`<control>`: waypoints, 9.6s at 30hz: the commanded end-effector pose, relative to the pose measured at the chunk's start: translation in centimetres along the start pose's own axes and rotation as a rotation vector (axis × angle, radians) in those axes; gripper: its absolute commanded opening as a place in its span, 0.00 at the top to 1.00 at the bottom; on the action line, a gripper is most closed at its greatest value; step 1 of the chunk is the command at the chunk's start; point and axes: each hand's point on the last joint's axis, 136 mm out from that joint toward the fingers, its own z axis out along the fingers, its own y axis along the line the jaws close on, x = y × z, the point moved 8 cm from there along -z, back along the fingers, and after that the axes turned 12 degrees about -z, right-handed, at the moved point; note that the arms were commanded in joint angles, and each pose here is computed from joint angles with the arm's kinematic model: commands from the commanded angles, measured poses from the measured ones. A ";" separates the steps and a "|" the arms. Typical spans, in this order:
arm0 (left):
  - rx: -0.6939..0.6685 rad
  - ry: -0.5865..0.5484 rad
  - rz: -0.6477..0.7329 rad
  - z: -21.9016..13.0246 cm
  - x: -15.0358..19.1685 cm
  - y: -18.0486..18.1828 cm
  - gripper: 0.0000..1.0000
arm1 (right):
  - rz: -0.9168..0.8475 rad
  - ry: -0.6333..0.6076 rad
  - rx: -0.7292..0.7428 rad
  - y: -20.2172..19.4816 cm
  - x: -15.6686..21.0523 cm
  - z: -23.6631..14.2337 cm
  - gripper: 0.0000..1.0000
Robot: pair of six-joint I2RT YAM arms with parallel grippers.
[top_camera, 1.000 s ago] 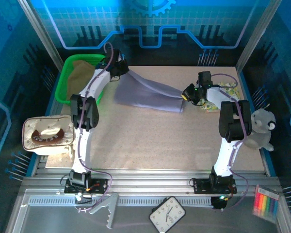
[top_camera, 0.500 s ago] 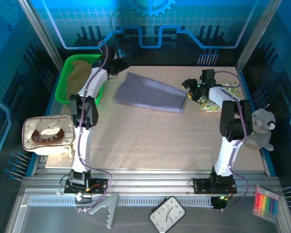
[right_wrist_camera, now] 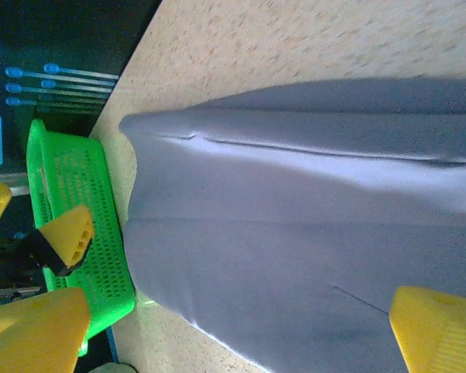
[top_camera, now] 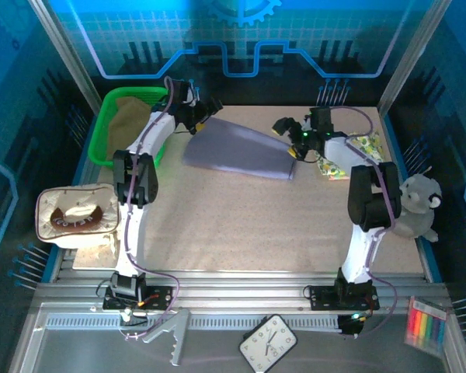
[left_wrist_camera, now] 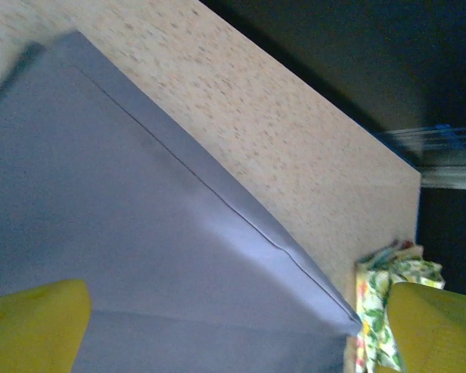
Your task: Fold and stack the skirts
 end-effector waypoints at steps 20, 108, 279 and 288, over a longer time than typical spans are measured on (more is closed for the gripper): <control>-0.172 0.159 -0.240 0.1 11.2 13.5 0.01 | -0.046 0.369 0.137 -4.9 9.3 3.3 0.00; -0.163 0.002 -0.616 -6.2 18.5 16.7 0.01 | -0.035 0.271 0.219 -5.0 14.4 -1.1 0.00; -0.412 0.079 -0.288 -14.3 16.1 17.3 0.82 | -1.170 0.522 -0.062 13.5 26.6 10.8 1.00; -0.486 0.077 -0.289 -13.5 16.0 19.6 0.87 | -1.113 0.514 -0.080 13.7 26.2 11.0 0.99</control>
